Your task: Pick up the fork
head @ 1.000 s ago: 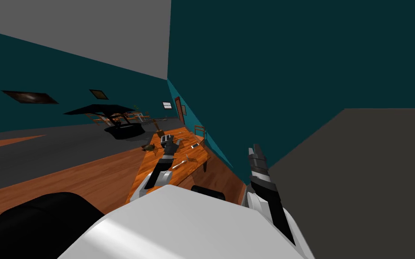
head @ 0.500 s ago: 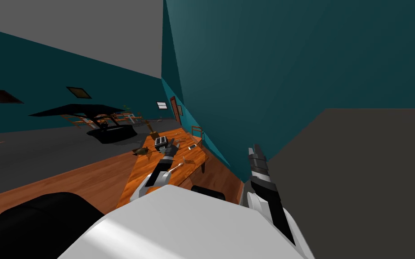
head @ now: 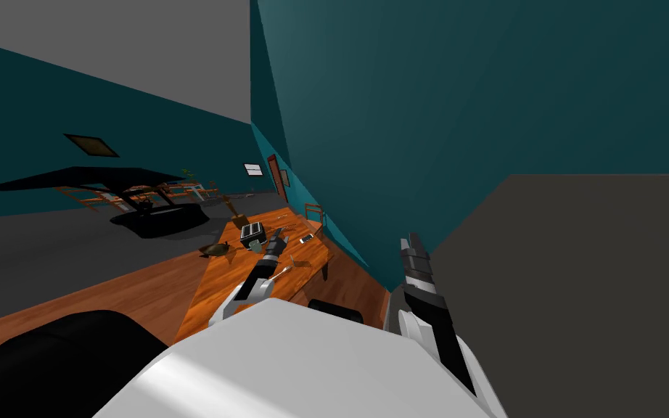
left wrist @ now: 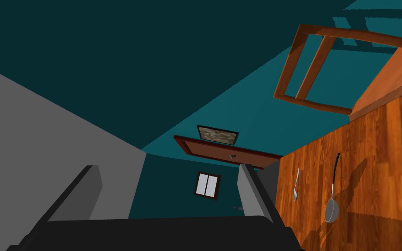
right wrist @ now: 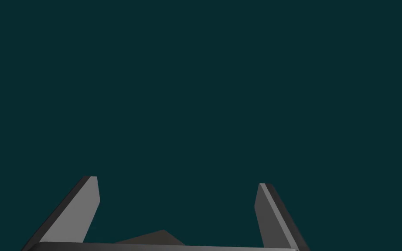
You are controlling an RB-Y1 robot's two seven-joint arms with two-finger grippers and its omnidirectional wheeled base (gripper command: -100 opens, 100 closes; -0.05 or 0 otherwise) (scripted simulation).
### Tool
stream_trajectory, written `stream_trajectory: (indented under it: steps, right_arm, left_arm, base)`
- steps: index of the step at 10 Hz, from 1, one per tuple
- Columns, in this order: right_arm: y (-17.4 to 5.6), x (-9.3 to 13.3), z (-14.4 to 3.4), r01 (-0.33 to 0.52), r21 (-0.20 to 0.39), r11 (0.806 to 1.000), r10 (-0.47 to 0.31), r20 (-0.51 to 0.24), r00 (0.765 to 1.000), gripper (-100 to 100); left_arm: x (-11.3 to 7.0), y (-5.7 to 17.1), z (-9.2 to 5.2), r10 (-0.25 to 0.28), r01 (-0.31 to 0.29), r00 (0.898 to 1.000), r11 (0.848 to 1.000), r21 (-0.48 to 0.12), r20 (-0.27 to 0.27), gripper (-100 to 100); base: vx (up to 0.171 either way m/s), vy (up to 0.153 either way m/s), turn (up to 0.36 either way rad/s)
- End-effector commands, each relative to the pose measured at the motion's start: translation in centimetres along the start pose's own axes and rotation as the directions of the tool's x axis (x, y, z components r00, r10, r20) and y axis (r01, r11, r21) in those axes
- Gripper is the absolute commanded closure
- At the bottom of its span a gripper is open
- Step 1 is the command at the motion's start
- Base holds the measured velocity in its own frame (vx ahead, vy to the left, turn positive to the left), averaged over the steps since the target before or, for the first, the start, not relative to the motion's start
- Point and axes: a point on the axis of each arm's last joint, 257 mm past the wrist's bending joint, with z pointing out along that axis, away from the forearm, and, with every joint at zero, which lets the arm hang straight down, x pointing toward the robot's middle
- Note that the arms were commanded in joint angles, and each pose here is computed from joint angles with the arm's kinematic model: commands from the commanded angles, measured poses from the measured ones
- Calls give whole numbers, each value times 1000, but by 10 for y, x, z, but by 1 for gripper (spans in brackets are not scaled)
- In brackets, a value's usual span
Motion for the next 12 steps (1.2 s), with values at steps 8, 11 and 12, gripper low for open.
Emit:
stream_trajectory:
  steps: [8,11,12]
  right_arm:
    - [0,0,0,0,0,1000,0,0,1000,0]
    - [0,0,0,0,0,1000,0,0,1000,0]
    - [0,0,0,0,0,1000,0,0,1000,0]
  left_arm:
    - [-10,15,0,-1,2,1000,999,-37,16,-100]
    - [-36,46,-5,-2,8,998,993,-114,56,-100]
    - [-47,57,-7,-2,12,997,990,-142,73,-100]
  base:
    - [-4,0,-7]
    - [-17,-1,-93]
    - [-23,0,-104]
